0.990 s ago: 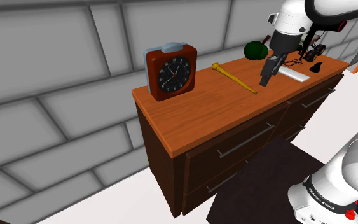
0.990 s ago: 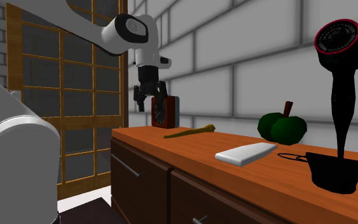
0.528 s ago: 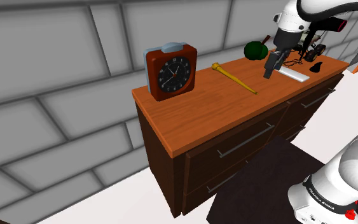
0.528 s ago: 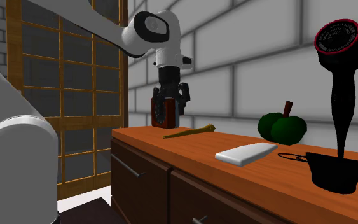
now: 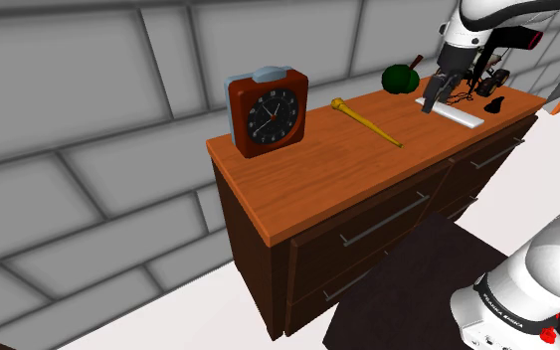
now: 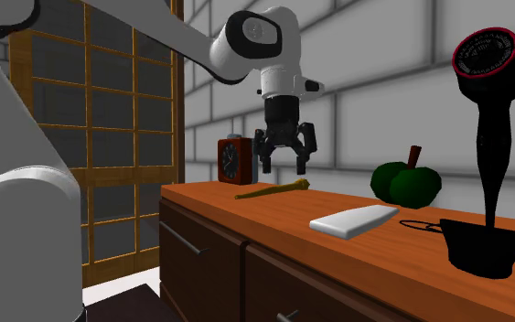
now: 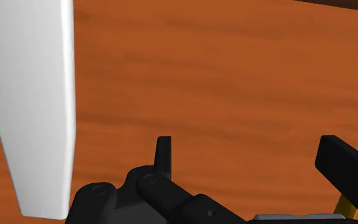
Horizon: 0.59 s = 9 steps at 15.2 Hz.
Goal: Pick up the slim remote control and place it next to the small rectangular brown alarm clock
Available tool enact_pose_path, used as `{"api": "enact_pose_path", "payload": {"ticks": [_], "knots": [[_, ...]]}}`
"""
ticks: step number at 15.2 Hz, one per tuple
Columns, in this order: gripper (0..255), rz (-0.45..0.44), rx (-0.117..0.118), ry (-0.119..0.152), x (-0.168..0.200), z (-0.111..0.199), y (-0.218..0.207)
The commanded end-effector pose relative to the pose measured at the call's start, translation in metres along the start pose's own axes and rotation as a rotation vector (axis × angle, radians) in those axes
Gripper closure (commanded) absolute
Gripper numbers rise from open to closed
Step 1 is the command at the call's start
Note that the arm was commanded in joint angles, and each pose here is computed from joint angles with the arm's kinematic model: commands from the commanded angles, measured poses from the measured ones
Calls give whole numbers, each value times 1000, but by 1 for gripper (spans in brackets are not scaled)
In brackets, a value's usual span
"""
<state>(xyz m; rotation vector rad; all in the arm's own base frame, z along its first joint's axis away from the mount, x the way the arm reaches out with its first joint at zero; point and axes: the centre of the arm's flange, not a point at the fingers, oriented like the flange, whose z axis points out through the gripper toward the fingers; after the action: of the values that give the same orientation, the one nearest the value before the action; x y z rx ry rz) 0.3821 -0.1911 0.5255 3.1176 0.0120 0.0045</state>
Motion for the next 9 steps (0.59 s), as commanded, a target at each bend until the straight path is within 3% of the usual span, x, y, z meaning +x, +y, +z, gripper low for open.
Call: {"api": "enact_pose_path", "payload": {"ticks": [1, 9], "knots": [[0, 21, 2, -2, 4, 6, 29], [0, 102, 12, -10, 15, 26, 134]]}}
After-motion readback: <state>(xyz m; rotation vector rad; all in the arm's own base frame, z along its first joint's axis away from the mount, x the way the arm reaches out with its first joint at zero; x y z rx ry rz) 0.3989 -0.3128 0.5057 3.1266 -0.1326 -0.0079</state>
